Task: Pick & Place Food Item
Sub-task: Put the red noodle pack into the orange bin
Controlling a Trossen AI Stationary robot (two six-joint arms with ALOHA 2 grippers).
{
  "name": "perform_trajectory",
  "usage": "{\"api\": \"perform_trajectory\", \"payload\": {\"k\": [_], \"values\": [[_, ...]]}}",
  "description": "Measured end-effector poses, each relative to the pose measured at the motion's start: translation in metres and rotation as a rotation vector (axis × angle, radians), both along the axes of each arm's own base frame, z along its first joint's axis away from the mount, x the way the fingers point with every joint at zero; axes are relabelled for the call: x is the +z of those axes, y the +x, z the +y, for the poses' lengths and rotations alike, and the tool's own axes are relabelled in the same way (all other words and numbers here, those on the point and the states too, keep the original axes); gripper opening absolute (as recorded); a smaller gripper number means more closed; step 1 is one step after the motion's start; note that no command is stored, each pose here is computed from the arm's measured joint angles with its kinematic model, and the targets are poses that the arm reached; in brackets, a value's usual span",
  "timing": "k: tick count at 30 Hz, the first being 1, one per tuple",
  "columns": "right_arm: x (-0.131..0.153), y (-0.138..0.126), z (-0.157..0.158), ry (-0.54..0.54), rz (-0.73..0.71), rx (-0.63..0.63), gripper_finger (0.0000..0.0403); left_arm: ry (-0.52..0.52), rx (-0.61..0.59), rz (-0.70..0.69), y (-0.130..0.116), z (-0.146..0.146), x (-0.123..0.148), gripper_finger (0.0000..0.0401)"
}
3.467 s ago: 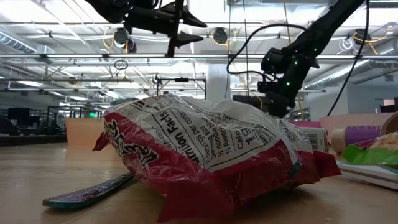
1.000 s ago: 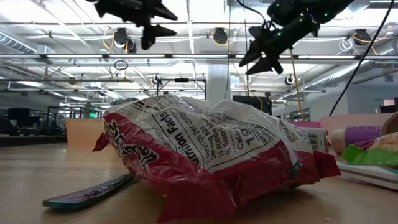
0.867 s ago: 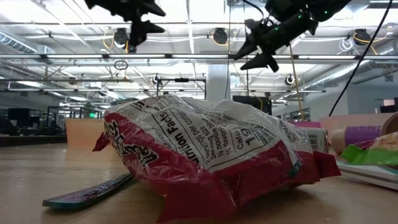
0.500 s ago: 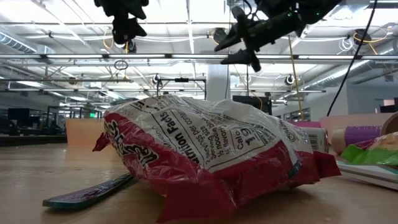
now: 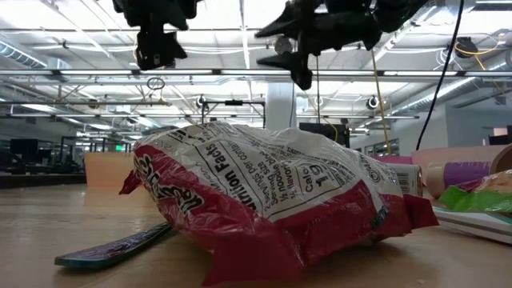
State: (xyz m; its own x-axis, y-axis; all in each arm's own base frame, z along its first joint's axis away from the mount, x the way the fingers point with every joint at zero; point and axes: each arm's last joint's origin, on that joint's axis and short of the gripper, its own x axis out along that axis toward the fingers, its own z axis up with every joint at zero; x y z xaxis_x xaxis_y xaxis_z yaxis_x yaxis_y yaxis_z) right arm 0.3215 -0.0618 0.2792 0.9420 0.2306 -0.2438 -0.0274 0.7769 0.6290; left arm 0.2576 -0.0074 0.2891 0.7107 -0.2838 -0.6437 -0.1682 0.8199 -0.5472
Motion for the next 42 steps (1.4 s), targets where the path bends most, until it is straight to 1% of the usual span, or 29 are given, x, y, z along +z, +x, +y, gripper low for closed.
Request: {"api": "perform_trajectory", "payload": {"k": [2,5,7,9,10,13,15,17,21,23,25,29,34,37,42], "values": [[0.002,-0.001,0.011,-0.002,-0.002,0.076,0.0202,-0.003,0.050,-0.011,0.003,-0.013,-0.006,0.0195],[0.004,-0.005,0.031,-0.014,0.036,0.143,0.0201,-0.030,0.128,-0.029,0.007,-0.030,-0.016,0.0196],[0.002,-0.009,0.047,-0.050,0.070,0.195,0.0201,-0.074,0.170,-0.046,0.013,-0.041,-0.019,0.0195],[0.001,-0.012,0.063,-0.090,0.099,0.224,0.0201,-0.127,0.201,-0.020,0.015,-0.052,-0.023,0.0195],[0.000,-0.013,0.071,-0.114,0.112,0.232,0.0201,-0.155,0.205,0.001,0.017,-0.059,-0.028,0.0195],[-0.001,-0.016,0.093,-0.169,0.125,0.274,0.0201,-0.247,0.203,0.001,0.027,-0.082,-0.037,0.0195],[-0.002,-0.018,0.105,-0.190,0.124,0.300,0.0201,-0.305,0.201,0.000,0.034,-0.097,-0.045,0.0195],[-0.006,-0.020,0.114,-0.193,0.136,0.321,0.0201,-0.340,0.200,0.021,0.038,-0.111,-0.054,0.0195],[-0.016,-0.028,0.124,-0.167,0.178,0.345,0.0201,-0.388,0.216,0.059,0.046,-0.133,-0.077,0.0195],[-0.021,-0.031,0.125,-0.161,0.186,0.324,0.0201,-0.416,0.224,0.065,0.050,-0.140,-0.085,0.0195],[-0.029,-0.038,0.126,-0.155,0.228,0.308,0.0201,-0.415,0.242,0.097,0.050,-0.146,-0.095,0.0195],[-0.038,-0.047,0.124,-0.138,0.205,0.273,0.0201,-0.412,0.280,0.115,0.050,-0.154,-0.107,0.0195],[-0.053,-0.057,0.121,-0.030,0.143,0.228,0.0201,-0.381,0.325,0.106,0.050,-0.152,-0.108,0.0195],[-0.065,-0.066,0.120,0.039,0.132,0.210,0.0201,-0.370,0.330,0.104,0.051,-0.150,-0.108,0.0195],[-0.081,-0.080,0.120,0.133,0.120,0.188,0.0201,-0.330,0.304,0.190,0.048,-0.143,-0.114,0.0195]]}}
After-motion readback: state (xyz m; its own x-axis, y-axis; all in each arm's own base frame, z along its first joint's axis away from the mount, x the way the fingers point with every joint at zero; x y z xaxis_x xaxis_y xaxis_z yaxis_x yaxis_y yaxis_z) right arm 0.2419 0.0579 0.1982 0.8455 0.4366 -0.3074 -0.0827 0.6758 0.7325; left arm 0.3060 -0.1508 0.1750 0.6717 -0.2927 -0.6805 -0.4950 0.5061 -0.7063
